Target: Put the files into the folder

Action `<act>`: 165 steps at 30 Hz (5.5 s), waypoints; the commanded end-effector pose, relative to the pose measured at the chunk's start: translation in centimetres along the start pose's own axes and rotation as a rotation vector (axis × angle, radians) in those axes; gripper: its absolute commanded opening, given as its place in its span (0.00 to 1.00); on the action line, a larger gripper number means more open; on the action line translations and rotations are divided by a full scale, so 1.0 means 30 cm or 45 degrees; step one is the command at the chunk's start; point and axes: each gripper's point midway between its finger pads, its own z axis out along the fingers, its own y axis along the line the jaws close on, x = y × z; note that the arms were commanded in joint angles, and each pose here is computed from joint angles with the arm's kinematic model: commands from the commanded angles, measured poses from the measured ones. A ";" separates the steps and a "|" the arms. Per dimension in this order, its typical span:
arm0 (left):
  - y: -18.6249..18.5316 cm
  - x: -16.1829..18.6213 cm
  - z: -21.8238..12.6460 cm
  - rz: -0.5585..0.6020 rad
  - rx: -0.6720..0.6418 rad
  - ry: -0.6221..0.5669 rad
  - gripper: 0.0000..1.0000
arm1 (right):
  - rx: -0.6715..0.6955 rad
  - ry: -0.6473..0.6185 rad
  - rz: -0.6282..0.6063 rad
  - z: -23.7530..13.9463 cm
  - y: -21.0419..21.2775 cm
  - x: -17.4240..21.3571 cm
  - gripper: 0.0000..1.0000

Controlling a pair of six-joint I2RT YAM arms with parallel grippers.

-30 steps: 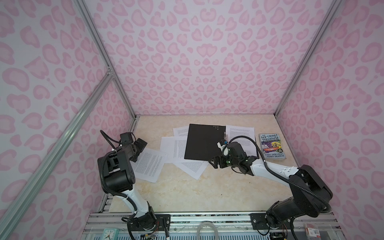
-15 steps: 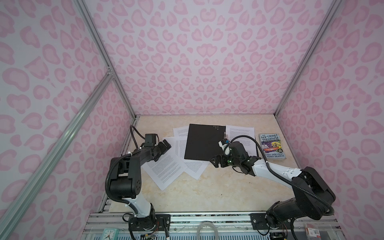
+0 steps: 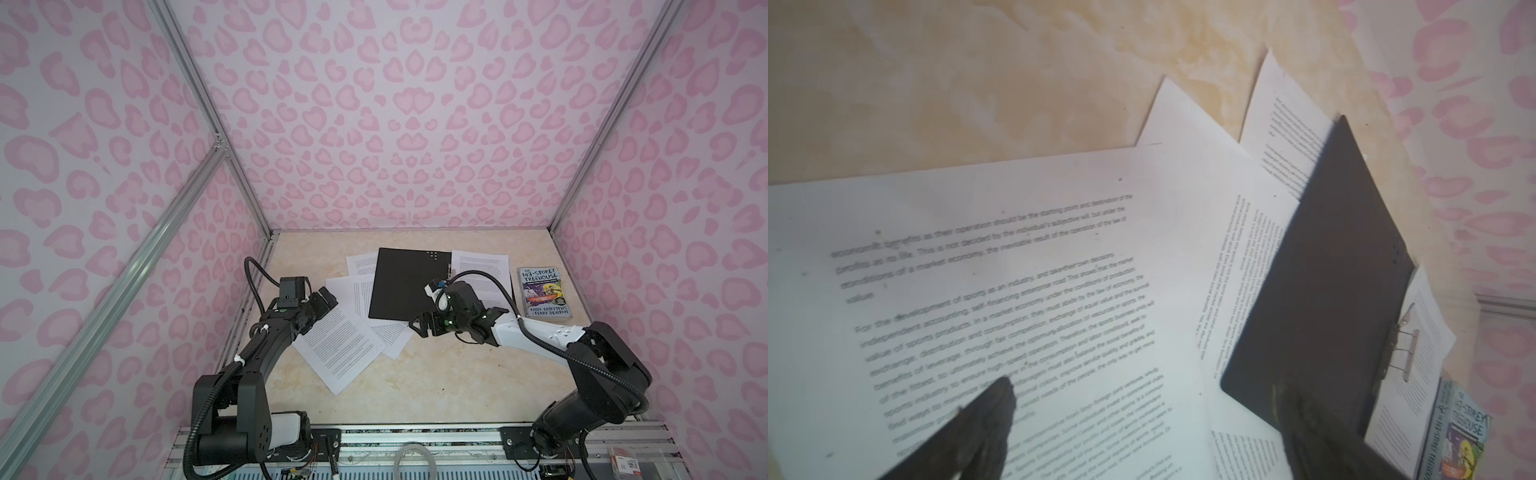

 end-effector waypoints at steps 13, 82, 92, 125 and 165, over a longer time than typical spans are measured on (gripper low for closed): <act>0.061 0.077 0.120 0.059 0.011 0.094 0.99 | -0.091 0.262 -0.074 0.296 0.214 0.021 0.88; 0.082 0.188 0.169 0.024 0.019 0.207 1.00 | -0.340 0.383 0.104 0.586 0.335 -0.048 0.21; 0.067 0.186 0.160 0.025 0.045 0.206 1.00 | -0.360 0.365 0.104 0.565 0.361 -0.071 0.01; -0.594 0.359 -0.629 0.729 1.441 -0.216 0.97 | 0.454 -0.206 0.574 -0.410 -0.670 -0.222 0.00; -0.584 0.352 -0.613 0.731 1.388 -0.265 0.97 | 0.534 -0.223 0.685 -0.398 -0.886 -0.221 0.00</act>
